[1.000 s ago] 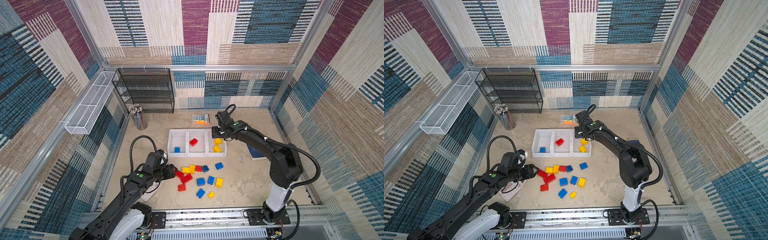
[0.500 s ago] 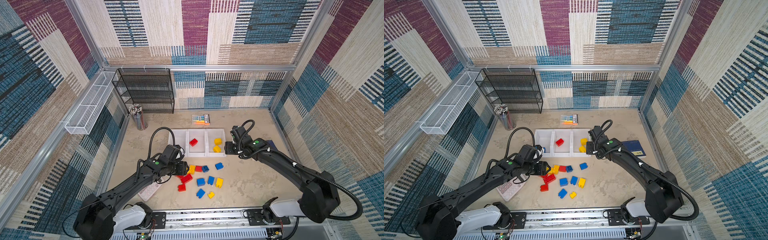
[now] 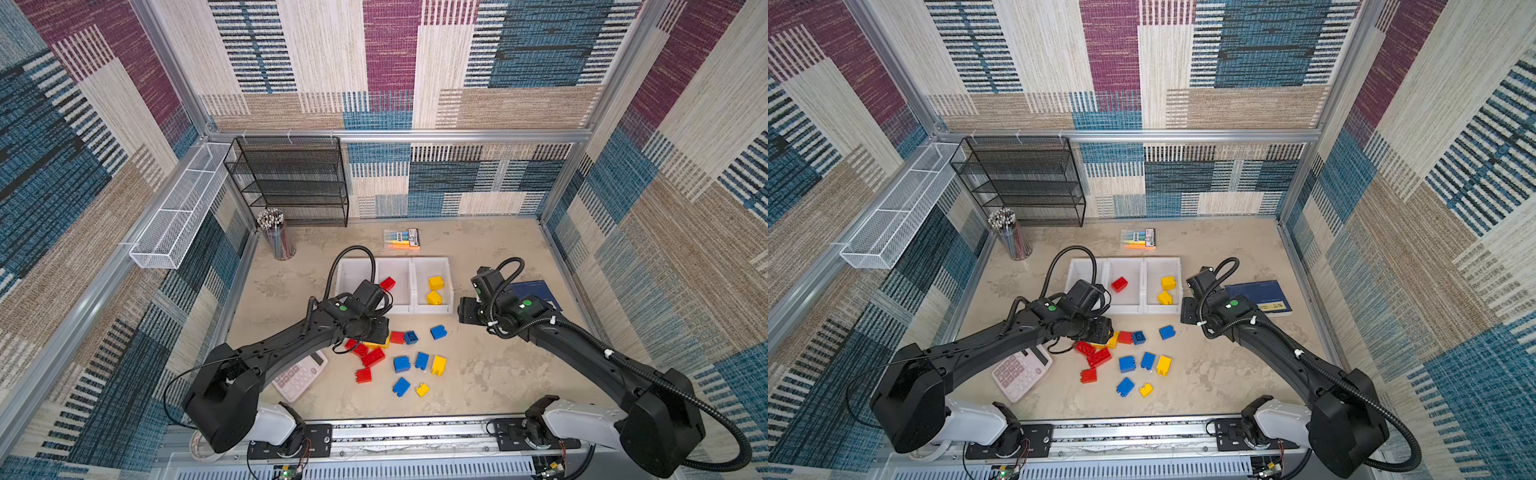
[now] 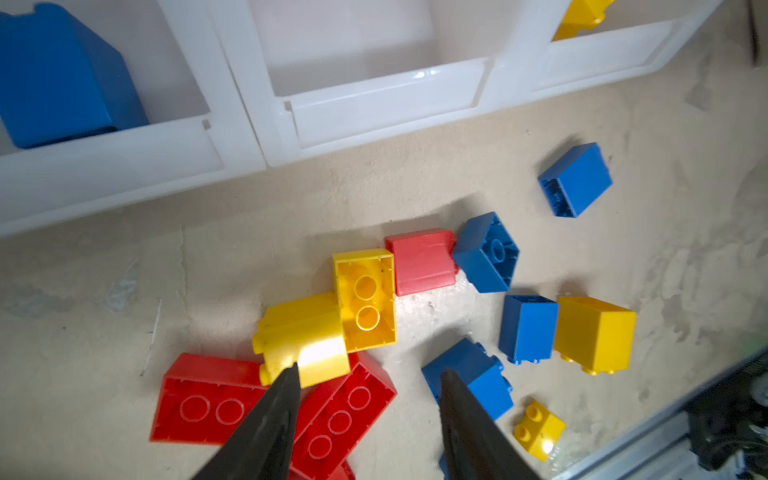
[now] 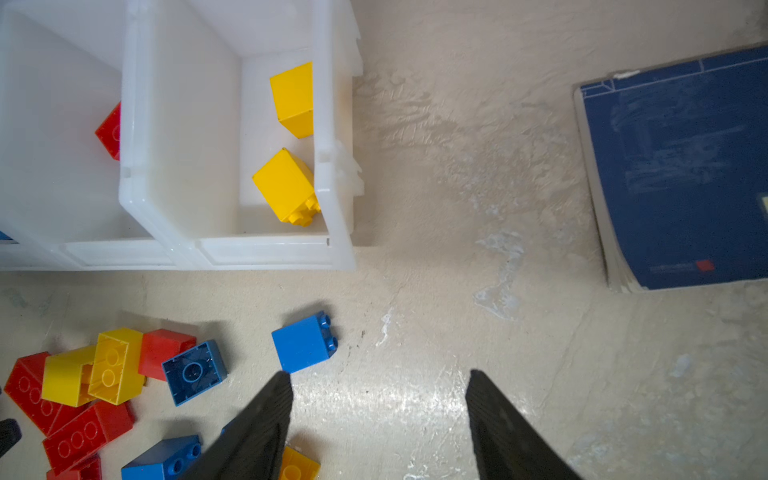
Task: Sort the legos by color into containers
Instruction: 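Grasp a yellow brick in the pile with the left gripper while the right draws back, then carry the yellow brick with the left gripper to the yellow compartment and release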
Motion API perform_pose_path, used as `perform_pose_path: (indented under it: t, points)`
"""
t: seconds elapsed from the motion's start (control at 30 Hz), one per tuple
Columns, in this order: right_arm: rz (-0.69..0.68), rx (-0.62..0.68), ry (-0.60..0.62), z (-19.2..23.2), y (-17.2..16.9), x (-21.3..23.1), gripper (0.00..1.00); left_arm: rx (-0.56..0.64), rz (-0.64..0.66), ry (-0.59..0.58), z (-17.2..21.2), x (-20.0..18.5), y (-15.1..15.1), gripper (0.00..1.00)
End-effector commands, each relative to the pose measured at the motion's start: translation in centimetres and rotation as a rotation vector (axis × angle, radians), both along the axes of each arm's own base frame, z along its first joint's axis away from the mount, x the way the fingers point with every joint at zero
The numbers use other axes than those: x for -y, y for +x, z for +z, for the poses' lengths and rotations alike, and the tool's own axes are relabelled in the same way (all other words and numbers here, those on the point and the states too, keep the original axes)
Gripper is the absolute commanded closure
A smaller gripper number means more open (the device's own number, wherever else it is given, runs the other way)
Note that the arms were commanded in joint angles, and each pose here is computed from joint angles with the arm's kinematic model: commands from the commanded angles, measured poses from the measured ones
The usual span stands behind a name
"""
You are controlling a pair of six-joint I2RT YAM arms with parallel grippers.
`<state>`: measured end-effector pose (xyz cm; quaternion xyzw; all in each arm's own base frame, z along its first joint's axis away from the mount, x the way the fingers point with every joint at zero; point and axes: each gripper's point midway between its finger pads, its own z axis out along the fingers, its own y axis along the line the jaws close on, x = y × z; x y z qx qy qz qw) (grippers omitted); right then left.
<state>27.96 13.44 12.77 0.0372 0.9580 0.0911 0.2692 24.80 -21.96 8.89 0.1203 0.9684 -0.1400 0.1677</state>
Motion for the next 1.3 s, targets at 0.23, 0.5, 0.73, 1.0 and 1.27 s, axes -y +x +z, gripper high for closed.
perform_pose_path:
  t: [0.23,0.5,0.73,1.0,1.27]
  points:
    - [-0.009,-0.001,0.037,-0.2,-0.5,-0.2,0.31,-0.026,-0.035,0.14,-1.9,-1.5,0.1,0.42]
    - [-0.016,-0.008,0.043,-0.4,-0.7,-0.1,0.31,-0.051,-0.048,0.202,-3.5,-2.0,0.2,0.43]
    - [-0.021,-0.013,0.044,-0.4,-0.9,-0.1,0.31,-0.044,-0.066,0.234,-4.1,-2.2,0.6,0.47]
    - [-0.034,-0.016,0.045,-0.3,-1.1,0.2,0.32,-0.055,-0.079,0.25,-4.7,-2.1,0.8,0.54]
    - [-0.04,-0.001,0.041,0.4,-1.0,0.4,0.32,-0.025,-0.078,0.217,-2.7,-1.9,0.8,0.6]
